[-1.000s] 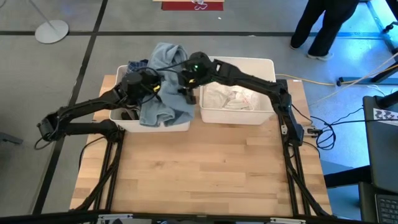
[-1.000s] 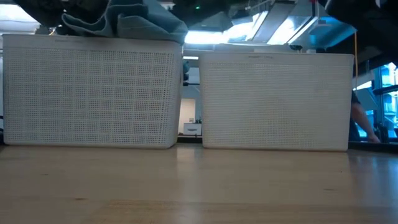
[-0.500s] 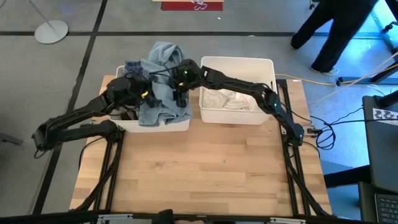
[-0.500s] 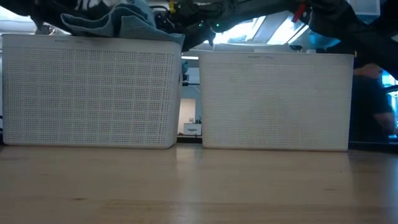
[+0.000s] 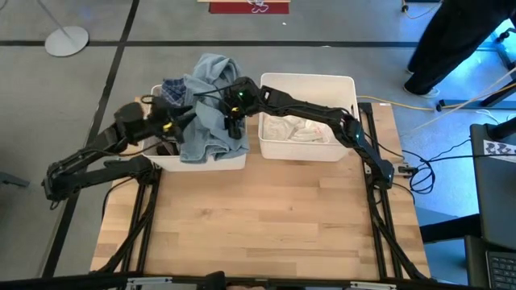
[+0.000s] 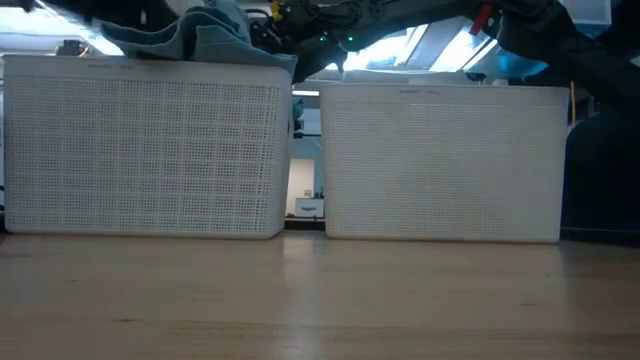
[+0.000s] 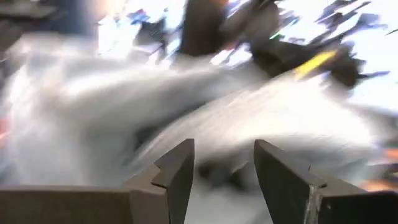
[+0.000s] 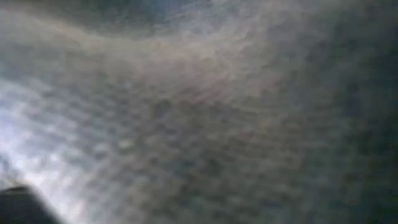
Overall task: Sort clothes
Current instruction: Put the light blue pants into the left white bin
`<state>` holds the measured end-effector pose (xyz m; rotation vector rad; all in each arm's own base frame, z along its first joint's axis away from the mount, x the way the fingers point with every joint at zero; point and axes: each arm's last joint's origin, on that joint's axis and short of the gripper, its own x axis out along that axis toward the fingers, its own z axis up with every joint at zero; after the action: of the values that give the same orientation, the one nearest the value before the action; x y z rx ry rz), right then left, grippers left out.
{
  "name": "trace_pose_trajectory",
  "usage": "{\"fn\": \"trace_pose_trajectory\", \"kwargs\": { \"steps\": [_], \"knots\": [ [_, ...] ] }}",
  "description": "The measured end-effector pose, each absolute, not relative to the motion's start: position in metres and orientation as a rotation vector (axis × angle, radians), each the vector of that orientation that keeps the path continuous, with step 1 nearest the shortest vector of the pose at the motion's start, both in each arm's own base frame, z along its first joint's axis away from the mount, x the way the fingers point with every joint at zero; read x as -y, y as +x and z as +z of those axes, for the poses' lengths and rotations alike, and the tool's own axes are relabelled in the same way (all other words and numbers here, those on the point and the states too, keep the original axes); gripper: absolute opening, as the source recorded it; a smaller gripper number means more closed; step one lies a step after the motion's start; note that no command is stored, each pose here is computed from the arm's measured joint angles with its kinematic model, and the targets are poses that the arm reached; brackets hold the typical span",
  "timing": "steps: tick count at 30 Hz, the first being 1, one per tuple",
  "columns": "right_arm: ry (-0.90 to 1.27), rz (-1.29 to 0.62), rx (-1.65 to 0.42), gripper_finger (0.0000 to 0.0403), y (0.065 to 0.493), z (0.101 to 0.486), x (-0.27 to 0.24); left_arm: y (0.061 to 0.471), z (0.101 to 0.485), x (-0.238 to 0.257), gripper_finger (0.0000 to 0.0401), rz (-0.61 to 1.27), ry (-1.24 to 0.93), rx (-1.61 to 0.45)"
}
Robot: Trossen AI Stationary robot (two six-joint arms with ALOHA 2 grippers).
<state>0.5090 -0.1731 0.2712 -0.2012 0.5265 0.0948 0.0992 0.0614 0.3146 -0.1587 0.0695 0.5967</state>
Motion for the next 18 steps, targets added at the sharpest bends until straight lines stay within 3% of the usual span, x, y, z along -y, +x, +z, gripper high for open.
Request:
{"fn": "trace_pose_trajectory", "kwargs": {
  "steps": [9, 14, 18],
  "knots": [
    [-0.183, 0.084, -0.508, 0.0133, 0.51, 0.272, 0.174, 0.123, 0.33, -0.051, 0.0159, 0.164, -0.116, 0.025],
    [-0.179, 0.08, -0.5, 0.0133, 0.51, 0.273, 0.174, 0.145, 0.323, -0.057, 0.0159, 0.19, -0.09, -0.021],
    [-0.165, 0.073, -0.491, 0.0133, 0.509, 0.279, 0.173, 0.155, 0.303, -0.064, 0.0159, 0.278, -0.097, -0.196]
  ]
}}
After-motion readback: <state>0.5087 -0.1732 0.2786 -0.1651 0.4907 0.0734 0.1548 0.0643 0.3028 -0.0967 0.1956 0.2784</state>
